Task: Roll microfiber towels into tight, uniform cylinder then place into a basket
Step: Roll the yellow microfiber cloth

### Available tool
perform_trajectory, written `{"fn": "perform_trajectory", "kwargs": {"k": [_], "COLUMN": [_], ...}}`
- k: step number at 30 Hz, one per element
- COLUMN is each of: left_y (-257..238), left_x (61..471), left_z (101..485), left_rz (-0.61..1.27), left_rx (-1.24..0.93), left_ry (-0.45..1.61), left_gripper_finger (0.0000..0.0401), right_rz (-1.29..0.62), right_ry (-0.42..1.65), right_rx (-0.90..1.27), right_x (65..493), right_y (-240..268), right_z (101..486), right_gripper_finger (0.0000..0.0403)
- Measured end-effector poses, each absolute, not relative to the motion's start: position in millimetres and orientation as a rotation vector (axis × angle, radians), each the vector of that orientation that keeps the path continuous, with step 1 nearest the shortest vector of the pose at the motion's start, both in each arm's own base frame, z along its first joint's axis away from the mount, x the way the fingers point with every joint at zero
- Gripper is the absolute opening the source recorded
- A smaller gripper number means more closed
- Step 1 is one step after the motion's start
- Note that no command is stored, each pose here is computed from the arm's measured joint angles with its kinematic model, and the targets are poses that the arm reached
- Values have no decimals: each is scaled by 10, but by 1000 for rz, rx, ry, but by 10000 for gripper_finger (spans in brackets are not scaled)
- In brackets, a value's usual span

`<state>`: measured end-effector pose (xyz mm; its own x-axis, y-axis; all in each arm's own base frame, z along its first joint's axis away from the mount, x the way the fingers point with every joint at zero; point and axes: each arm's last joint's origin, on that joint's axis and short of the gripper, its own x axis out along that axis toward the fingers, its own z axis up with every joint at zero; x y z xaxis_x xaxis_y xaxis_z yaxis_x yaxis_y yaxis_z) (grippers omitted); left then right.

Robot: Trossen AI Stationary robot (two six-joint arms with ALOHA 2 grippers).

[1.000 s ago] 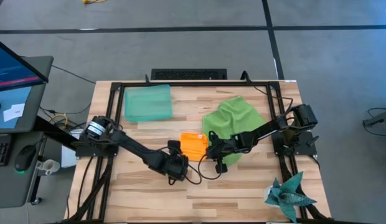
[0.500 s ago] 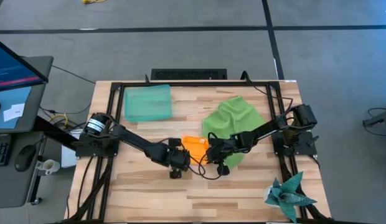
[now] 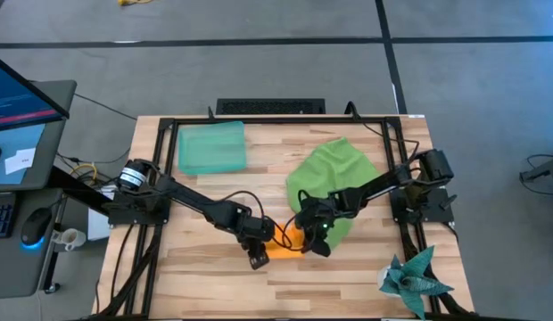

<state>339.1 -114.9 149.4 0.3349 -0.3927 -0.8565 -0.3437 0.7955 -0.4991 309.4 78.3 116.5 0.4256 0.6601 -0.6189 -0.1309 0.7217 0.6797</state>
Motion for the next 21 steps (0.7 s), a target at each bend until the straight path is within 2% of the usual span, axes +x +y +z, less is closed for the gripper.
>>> {"fn": "perform_trajectory", "kwargs": {"k": [6, 10, 16, 21], "left_y": [-1151, -1152, -1154, -1142], "left_x": [3387, 3376, 3370, 3358], "left_z": [1493, 1488, 1490, 1479], "left_rz": [55, 64, 57, 71], "left_rx": [-835, -855, -844, -754], "left_ry": [1278, 1293, 1298, 1280], "left_gripper_finger": [20, 21, 21, 28], "right_rz": [339, 273, 239, 226], "right_ry": [1090, 1121, 1122, 1113], "right_rx": [808, 900, 952, 952], "right_x": [3130, 3174, 3196, 3204], "right_y": [659, 592, 534, 529], "right_z": [1066, 934, 911, 934], "right_gripper_finger": [15, 17, 16, 14]}}
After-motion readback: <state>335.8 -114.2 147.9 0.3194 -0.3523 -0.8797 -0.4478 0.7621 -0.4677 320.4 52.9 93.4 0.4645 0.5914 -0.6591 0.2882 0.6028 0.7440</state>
